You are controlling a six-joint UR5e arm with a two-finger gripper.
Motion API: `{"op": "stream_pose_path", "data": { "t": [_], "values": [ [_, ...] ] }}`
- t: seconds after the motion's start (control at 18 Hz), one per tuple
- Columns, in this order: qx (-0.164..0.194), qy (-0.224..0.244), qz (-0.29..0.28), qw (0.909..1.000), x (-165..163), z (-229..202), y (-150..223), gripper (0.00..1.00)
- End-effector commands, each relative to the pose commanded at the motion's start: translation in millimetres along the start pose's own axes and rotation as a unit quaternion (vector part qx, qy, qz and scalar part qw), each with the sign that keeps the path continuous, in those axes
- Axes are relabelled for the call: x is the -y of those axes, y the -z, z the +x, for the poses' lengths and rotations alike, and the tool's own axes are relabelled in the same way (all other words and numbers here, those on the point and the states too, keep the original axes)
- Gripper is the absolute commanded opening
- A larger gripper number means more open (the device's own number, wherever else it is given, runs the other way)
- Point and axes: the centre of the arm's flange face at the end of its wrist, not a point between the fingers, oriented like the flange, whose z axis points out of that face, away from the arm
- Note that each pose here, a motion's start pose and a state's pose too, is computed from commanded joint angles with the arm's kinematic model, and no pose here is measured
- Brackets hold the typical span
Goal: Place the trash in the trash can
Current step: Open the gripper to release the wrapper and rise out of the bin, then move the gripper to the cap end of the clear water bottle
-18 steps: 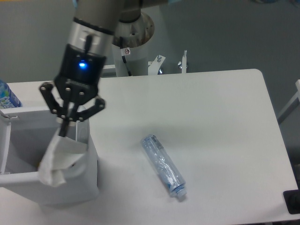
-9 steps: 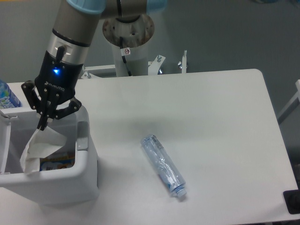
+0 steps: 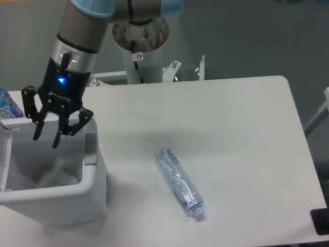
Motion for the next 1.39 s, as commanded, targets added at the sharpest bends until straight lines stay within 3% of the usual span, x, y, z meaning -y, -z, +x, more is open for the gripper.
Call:
{"op": "stream_pose_path", "data": {
  "t": [0.17, 0.33, 0.56, 0.83, 1.06, 1.28, 1.39],
  "values": [
    [0.022, 0.051, 0.033, 0.9979, 24, -30, 30, 1.0],
    [0.046, 0.088, 0.039, 0.9943, 41, -74, 27, 1.0],
    [0.129, 0.108, 0.023, 0.9855, 38, -115, 21, 1.0],
    [0.161, 0.148, 0.008, 0.9757, 23, -193, 15, 1.0],
    [0.179, 0.162, -0.03, 0.97, 5, -242, -23, 1.0],
    [0.237, 0.171, -0.08, 0.9529, -9, -297, -73, 1.0],
    [0.24, 0.178, -0.096, 0.9495, -18, -315, -98, 1.0]
  ]
}}
